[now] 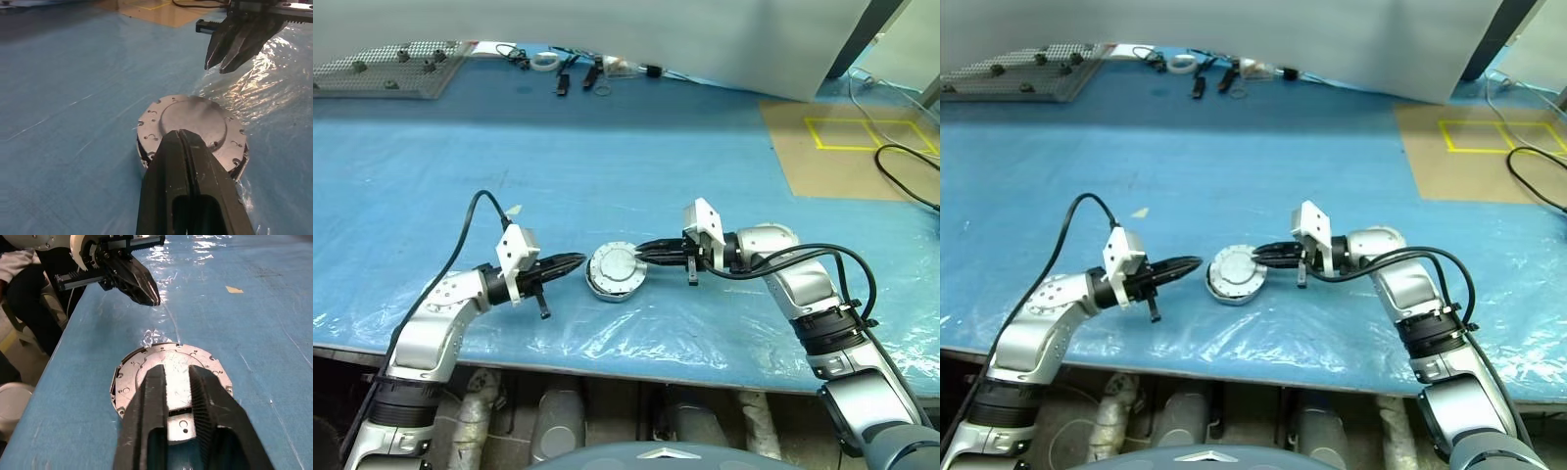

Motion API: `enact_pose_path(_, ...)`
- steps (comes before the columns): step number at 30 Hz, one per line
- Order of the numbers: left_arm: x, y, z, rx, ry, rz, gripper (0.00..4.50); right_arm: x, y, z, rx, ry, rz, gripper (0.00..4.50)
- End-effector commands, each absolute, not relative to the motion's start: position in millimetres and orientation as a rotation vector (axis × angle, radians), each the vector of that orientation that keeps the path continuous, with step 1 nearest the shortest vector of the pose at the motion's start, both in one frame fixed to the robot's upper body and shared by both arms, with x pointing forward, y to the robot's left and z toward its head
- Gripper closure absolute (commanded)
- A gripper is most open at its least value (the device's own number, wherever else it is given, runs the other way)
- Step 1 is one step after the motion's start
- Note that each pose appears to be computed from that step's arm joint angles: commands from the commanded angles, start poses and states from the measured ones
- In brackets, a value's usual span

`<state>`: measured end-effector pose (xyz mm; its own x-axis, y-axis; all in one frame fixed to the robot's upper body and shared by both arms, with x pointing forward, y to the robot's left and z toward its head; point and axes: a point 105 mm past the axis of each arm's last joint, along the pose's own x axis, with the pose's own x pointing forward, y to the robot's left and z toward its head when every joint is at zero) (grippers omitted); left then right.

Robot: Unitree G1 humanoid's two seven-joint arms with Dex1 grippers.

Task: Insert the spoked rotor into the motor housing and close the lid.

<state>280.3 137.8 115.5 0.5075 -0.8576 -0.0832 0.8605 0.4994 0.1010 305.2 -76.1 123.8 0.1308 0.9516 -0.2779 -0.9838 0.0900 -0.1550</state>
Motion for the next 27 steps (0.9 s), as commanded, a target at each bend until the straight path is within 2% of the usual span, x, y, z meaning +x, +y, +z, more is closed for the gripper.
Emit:
enact_pose_path(1, 275.1, 140.8, 127.5, 0.135, -0.031, -1.025, 4.5, 304.7, -68.8, 125.4, -0.358, 0.081, 1.481, 2.65)
enact_pose_path(9, 261.3, 148.1, 110.2, 0.127, 0.013, -1.067, 4.5, 309.2, -56.4, 114.4, -0.426, 0.066, 1.523, 0.03)
enact_pose_path(18, 264.7, 150.9, 105.6, 0.163, -0.051, -1.085, 4.5, 315.0, -41.8, 115.6, -0.449, 0.044, 1.574, 0.03)
enact_pose_path(27, 260.5, 145.7, 105.1, 0.163, -0.043, -1.087, 4.5, 316.9, -32.4, 95.2, -0.444, 0.093, 1.591, 0.03)
